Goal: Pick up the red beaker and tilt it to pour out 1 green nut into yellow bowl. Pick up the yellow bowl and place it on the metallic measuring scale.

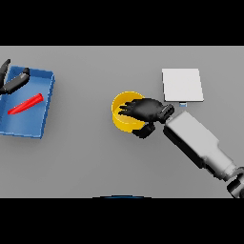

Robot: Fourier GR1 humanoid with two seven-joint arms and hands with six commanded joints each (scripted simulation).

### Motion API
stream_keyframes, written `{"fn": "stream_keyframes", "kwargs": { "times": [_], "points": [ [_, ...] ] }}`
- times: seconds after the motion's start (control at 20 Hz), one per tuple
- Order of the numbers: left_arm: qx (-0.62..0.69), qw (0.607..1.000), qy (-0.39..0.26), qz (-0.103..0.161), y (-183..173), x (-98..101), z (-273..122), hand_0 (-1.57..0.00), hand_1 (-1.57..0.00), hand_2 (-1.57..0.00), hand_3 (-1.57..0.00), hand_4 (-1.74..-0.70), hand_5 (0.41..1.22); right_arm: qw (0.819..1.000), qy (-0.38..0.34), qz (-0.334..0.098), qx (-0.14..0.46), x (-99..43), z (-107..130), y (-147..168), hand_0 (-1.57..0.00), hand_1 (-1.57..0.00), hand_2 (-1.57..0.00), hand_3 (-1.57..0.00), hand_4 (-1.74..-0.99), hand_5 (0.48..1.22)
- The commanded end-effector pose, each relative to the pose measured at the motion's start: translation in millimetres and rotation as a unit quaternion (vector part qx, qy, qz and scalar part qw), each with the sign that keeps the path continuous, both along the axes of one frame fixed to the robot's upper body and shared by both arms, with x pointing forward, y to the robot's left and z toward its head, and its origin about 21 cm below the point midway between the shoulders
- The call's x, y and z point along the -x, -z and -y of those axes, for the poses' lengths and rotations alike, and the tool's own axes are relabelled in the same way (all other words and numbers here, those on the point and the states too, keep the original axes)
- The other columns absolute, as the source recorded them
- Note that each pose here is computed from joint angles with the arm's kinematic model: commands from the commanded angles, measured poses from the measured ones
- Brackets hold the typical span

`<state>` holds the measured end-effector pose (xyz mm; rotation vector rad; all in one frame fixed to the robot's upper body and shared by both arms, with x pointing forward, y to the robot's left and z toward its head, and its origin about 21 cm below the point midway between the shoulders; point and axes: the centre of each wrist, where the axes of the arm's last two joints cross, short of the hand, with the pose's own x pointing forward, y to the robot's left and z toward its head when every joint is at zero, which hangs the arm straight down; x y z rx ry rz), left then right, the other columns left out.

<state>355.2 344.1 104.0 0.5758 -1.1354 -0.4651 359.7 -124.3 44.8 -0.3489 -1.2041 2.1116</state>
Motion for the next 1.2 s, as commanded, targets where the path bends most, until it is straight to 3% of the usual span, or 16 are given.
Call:
{"fn": "stream_keyframes", "kwargs": {
  "times": [0.0,0.05,0.1,0.15,0.2,0.3,0.4,0.55,0.7,1.05,1.15],
  "points": [
    [-0.003,1.0,-0.002,0.001,-2.4,-1.2,-2.3,0.0,0.0,0.0,0.0,-0.79,0.712,1.0,-0.008,-0.003,-0.002,1.4,0.1,-0.2,-0.05,-0.06,-0.09,-0.13,-1.261,0.809],
    [-0.002,1.0,-0.001,0.001,-2.6,-1.7,-1.8,0.0,0.0,0.0,0.0,-0.79,0.711,1.0,-0.012,-0.006,-0.007,3.8,-0.1,2.3,-0.19,-0.18,-0.19,-0.21,-1.309,0.891],
    [-0.002,1.0,0.0,-0.002,-0.3,-3.1,-2.0,0.0,0.0,0.0,0.0,-0.79,0.71,1.0,-0.016,-0.003,-0.012,3.2,0.2,3.3,-0.45,-0.41,-0.35,-0.32,-1.363,0.957],
    [-0.003,1.0,0.001,-0.003,1.2,-2.6,-3.2,0.0,0.0,0.0,0.0,-0.79,0.71,1.0,-0.014,-0.003,-0.013,2.7,-1.9,3.1,-0.68,-0.64,-0.59,-0.57,-1.435,1.01],
    [0.0,1.0,0.001,0.002,0.5,-1.8,-3.2,0.0,0.0,0.0,0.0,-0.79,0.71,1.0,-0.02,-0.007,-0.017,3.5,-1.6,1.7,-0.86,-0.83,-0.79,-0.68,-1.492,1.052],
    [-0.001,1.0,-0.002,-0.001,1.7,-2.1,-5.5,0.0,0.0,0.0,0.0,-0.79,0.707,0.999,-0.029,-0.015,-0.013,2.9,-0.7,-1.5,-1.11,-1.09,-1.07,-0.88,-1.578,1.113],
    [-0.002,1.0,0.001,-0.001,3.3,-3.7,-1.2,0.0,0.0,0.0,0.0,-0.78,0.712,0.999,-0.029,-0.019,-0.014,2.8,-0.6,-2.2,-1.28,-1.27,-1.19,-1.03,-1.637,1.152],
    [-0.007,1.0,0.002,0.0,2.2,-4.4,0.7,0.0,0.0,0.0,0.0,-0.78,0.71,1.0,-0.017,-0.022,-0.005,0.9,1.4,-6.5,-1.42,-1.41,-1.32,-1.13,-1.688,1.186],
    [-0.004,1.0,0.0,-0.002,0.9,-4.9,-0.1,0.0,0.0,0.0,0.0,-0.79,0.704,0.999,-0.021,-0.021,-0.011,2.0,2.0,-12.2,-1.49,-1.49,-1.36,-1.2,-1.714,1.203],
    [-0.003,1.0,0.005,0.003,-4.4,-3.7,2.1,0.0,0.0,0.0,0.0,-0.78,0.702,1.0,0.007,0.001,-0.009,1.4,16.1,-51.7,-1.55,-1.55,-1.49,-1.15,-1.735,1.217],
    [0.0,1.0,0.005,-0.001,-1.8,-3.6,-2.5,0.0,0.0,0.0,0.0,-0.78,0.702,1.0,0.018,0.015,-0.006,3.8,18.9,-61.1,-1.56,-1.56,-1.43,-1.22,-1.737,1.219]
  ]
}}
